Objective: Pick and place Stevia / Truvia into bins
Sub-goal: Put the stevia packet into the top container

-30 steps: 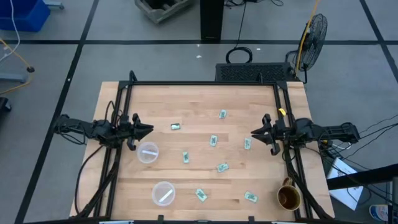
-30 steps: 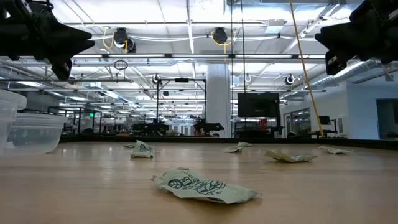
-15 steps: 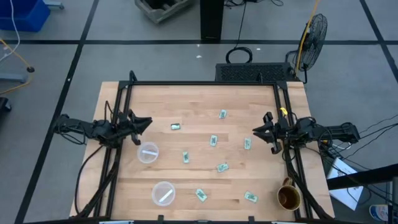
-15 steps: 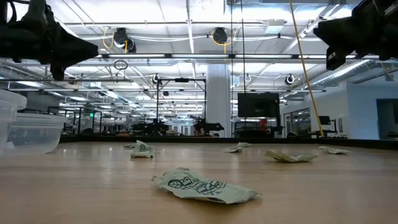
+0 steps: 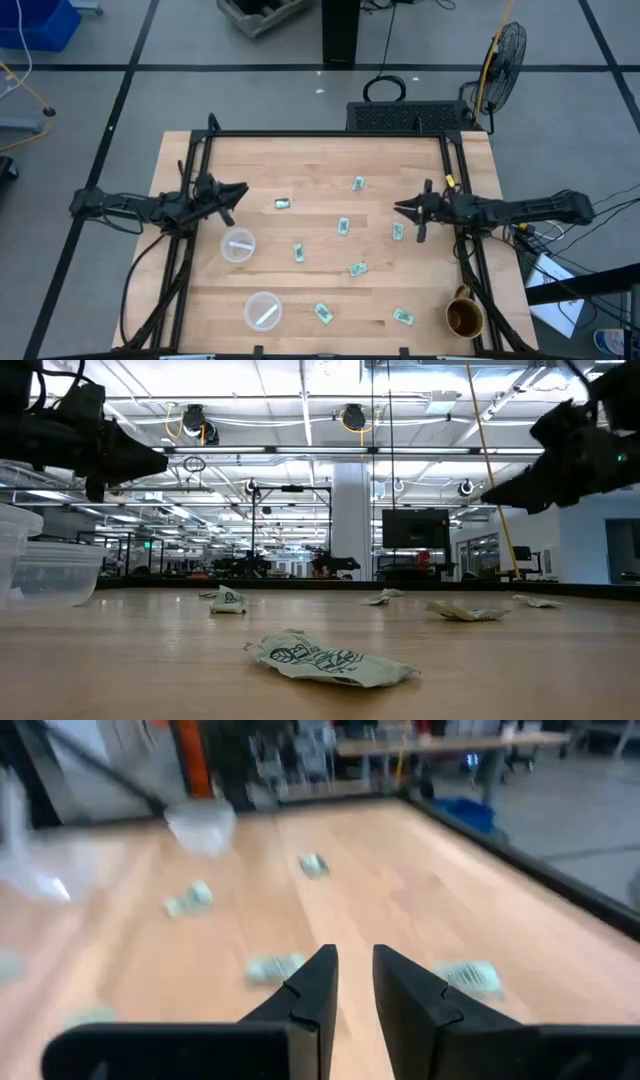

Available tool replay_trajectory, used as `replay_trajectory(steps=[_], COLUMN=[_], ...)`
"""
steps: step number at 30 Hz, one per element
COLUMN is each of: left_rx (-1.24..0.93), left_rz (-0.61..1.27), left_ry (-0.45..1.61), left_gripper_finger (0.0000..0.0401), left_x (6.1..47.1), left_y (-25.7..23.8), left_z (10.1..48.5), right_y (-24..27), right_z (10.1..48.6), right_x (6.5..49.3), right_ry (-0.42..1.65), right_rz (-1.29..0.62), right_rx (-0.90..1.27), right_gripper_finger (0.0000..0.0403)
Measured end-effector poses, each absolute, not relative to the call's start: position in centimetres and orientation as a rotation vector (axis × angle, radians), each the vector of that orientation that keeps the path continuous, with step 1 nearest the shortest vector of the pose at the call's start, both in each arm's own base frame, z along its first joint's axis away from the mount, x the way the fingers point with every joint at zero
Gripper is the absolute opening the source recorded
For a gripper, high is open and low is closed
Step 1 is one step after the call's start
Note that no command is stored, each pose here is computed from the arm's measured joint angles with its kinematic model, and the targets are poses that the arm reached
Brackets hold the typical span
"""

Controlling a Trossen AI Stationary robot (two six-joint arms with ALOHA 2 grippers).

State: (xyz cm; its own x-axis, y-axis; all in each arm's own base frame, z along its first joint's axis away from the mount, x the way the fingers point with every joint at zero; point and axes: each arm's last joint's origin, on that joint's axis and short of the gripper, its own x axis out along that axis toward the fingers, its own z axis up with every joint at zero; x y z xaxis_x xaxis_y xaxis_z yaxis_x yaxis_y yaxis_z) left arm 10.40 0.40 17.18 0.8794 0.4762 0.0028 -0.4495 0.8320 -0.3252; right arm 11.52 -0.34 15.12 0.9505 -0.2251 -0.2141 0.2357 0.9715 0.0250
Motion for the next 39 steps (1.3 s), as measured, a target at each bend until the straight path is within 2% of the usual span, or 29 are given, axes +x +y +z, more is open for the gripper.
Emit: replay_trajectory(steps=[5, 11, 15, 18, 22, 29, 39], left_rx=[-0.367, -0.309, -0.299, -0.275, -0.228, -0.186, -0.172], left_rz=[0.426, 0.392, 0.394, 0.398, 0.399, 0.418, 0.479], left_ry=[-0.094, -0.148, -0.144, -0.140, -0.113, -0.042, 0.081], left_gripper_finger=[0.0079, 0.0079, 0.0079, 0.0079, 0.0079, 0.0078, 0.0078], left_x=[11.0, 11.7, 12.1, 12.5, 13.1, 14.0, 15.5], left_y=[0.5, 0.7, 0.8, 0.8, 0.8, 0.9, 2.2], left_z=[17.3, 18.8, 20.1, 21.0, 21.7, 21.0, 20.5], right_y=[-0.7, -1.2, -1.9, -2.7, -3.5, -5.2, -9.1], right_z=[18.2, 19.5, 17.6, 17.1, 15.7, 14.2, 12.1], right_x=[13.4, 16.5, 18.0, 19.3, 20.4, 22.2, 25.9], right_ry=[0.252, 0.380, 0.543, 0.541, 0.571, 0.503, 0.768], right_rz=[-0.236, -0.202, -0.212, -0.244, -0.243, -0.200, -0.302], right_rx=[-0.044, -0.121, -0.169, -0.167, -0.178, -0.201, -0.134], right_gripper_finger=[0.0061, 0.0062, 0.0062, 0.0071, 0.0107, 0.0165, 0.0170])
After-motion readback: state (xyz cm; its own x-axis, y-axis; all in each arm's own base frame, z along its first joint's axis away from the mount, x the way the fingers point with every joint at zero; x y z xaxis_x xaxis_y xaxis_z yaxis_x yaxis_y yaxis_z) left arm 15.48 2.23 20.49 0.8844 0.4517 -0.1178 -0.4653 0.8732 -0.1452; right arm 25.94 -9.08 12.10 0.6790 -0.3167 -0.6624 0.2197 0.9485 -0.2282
